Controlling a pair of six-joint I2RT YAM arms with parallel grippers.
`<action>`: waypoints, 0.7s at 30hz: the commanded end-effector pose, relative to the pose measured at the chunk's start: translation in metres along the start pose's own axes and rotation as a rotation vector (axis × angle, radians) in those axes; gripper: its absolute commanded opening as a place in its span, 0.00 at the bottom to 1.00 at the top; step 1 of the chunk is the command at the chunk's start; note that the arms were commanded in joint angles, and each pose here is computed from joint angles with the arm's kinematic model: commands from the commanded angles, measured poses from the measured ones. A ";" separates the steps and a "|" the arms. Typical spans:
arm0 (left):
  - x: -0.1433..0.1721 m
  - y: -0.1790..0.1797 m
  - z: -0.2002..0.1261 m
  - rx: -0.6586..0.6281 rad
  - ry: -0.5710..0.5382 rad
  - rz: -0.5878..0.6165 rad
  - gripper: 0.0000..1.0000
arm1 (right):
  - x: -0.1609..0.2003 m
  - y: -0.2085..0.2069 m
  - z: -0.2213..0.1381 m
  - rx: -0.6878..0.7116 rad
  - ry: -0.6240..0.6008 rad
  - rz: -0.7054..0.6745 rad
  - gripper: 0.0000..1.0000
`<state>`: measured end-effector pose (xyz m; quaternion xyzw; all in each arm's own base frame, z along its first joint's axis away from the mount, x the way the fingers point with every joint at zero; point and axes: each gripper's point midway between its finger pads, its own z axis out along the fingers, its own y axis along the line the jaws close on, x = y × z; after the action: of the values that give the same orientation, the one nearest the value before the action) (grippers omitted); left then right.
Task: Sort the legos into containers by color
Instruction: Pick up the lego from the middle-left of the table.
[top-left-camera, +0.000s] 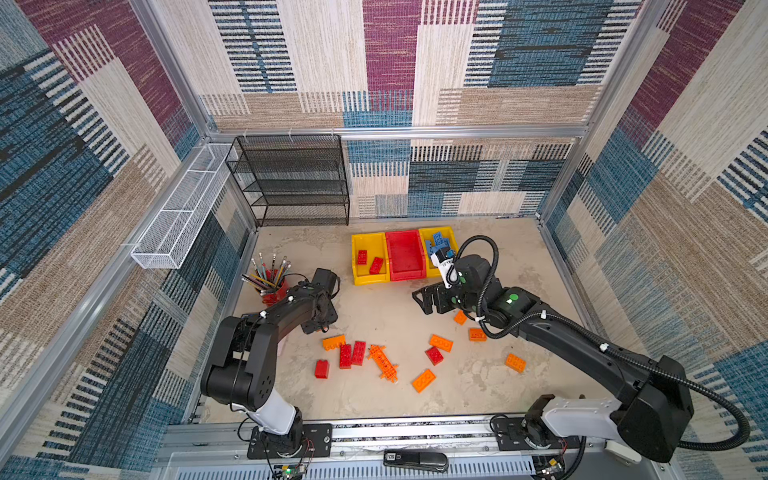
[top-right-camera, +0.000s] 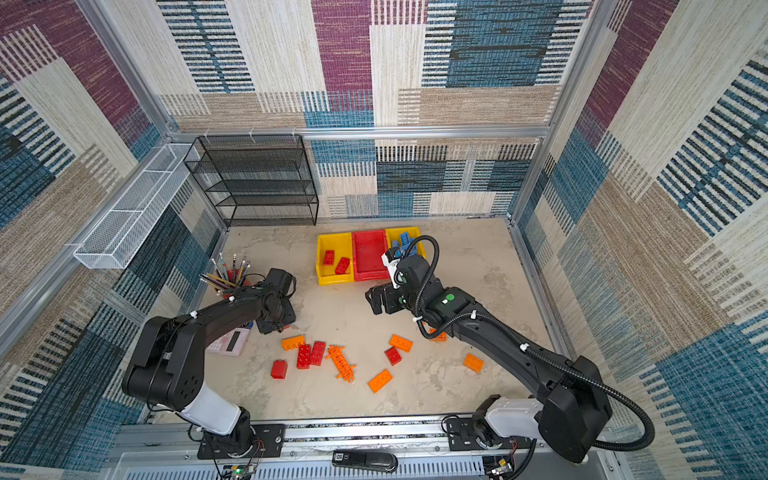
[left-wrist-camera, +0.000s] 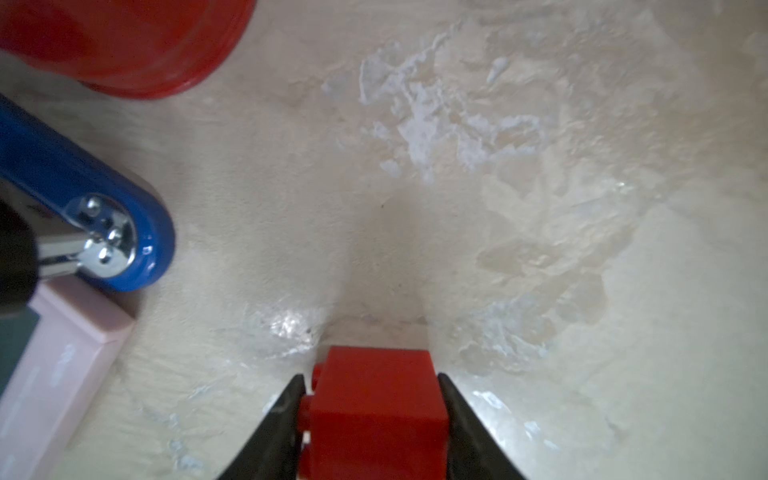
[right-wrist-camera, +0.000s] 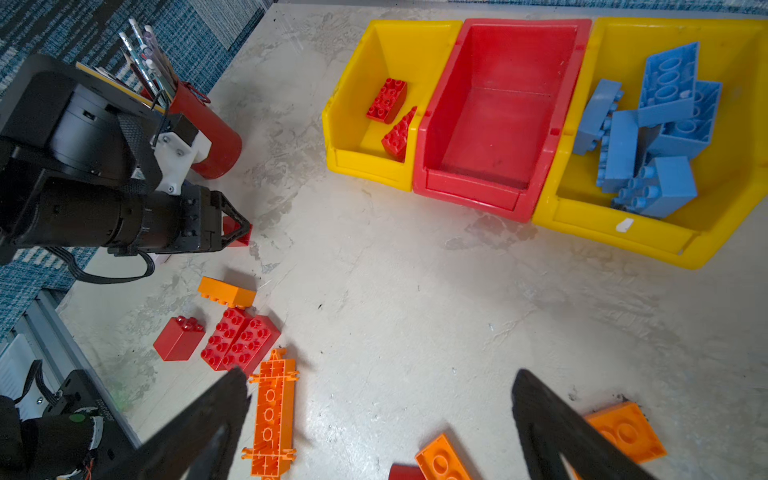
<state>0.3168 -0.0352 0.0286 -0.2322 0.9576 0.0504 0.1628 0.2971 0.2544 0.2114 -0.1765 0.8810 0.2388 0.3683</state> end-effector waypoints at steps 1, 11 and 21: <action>0.000 -0.005 0.003 0.021 0.012 0.008 0.38 | -0.009 0.000 -0.002 0.009 -0.033 -0.006 0.99; -0.018 -0.025 -0.035 0.070 -0.017 0.057 0.20 | -0.010 -0.002 -0.006 0.013 -0.050 -0.004 0.99; -0.077 -0.095 -0.104 0.164 -0.164 0.165 0.21 | -0.012 -0.008 -0.005 0.043 -0.063 -0.015 0.99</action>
<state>0.3892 -0.0998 0.1429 -0.1539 0.9543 -0.0088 0.2559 0.2992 0.2470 0.2182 -0.1689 0.8773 0.2285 0.3868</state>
